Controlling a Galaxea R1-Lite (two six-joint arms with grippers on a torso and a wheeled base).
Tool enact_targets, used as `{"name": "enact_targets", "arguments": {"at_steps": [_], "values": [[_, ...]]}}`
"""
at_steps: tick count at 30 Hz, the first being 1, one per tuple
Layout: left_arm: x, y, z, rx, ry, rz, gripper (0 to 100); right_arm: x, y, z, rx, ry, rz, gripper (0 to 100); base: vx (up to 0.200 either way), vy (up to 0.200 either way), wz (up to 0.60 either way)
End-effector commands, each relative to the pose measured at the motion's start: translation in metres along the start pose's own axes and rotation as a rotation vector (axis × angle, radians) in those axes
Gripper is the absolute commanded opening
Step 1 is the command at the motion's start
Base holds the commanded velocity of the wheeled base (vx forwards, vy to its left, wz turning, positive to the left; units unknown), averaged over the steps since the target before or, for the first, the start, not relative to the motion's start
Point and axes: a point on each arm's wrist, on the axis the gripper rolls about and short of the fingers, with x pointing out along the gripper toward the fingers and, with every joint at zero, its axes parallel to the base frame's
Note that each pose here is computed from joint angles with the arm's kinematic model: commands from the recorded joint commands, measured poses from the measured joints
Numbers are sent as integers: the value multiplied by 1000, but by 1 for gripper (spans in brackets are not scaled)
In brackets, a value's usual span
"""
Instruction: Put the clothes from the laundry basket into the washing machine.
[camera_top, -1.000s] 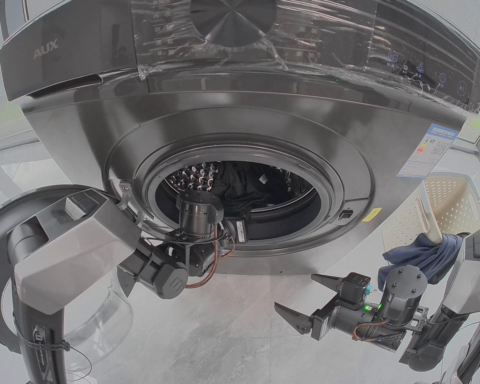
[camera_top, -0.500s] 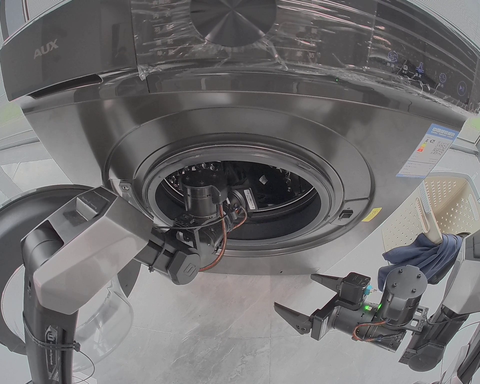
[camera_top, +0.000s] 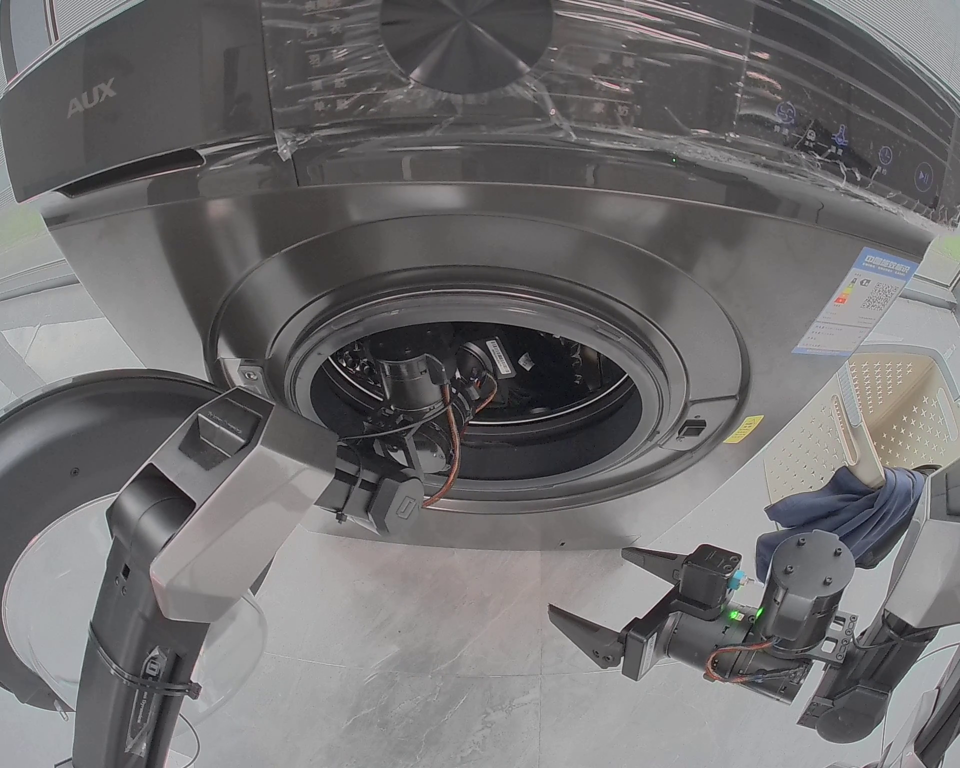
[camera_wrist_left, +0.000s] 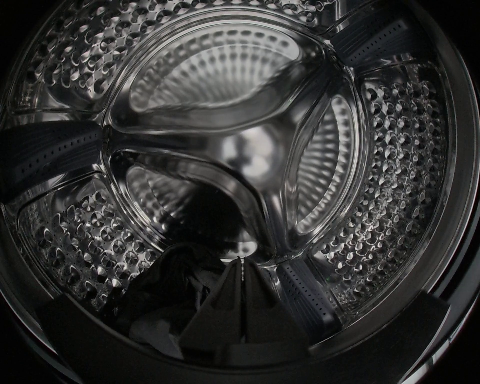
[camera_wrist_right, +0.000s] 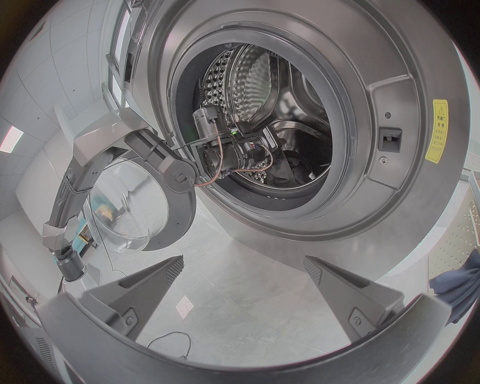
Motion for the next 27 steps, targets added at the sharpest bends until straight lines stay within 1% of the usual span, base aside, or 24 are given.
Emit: {"name": "enact_targets", "arguments": {"at_steps": [1,2,3,6,9,14,16,18,21,23,26,27], "values": [[2,6,-14,7,20,11,0,0,0,0,0,1,1,100,0,0,0],[2,5,-14,7,20,11,0,0,0,0,0,1,1,100,0,0,0],[1,4,-13,5,21,10,100,0,0,0,0,1,-1,100,0,0,0],[1,3,-13,4,26,8,100,0,0,0,0,1,-1,100,0,0,0],[-5,3,-13,12,62,24,100,0,0,0,0,1,-1,100,0,0,0],[-14,2,-11,21,98,31,100,0,-1,0,0,1,-2,100,0,0,0],[-20,6,-18,39,160,51,100,0,0,0,0,1,-1,100,0,0,0],[-22,8,-22,47,191,59,100,0,0,0,0,1,1,100,0,0,0],[-21,10,-26,49,199,64,100,0,0,0,0,1,1,100,0,0,0],[-19,12,-36,57,218,71,100,0,0,0,0,1,2,100,0,0,0],[-13,14,-43,56,210,72,100,0,0,0,0,1,2,100,0,0,0],[-12,15,-44,57,208,74,0,0,0,0,0,-1,2,100,0,0,0]]}}
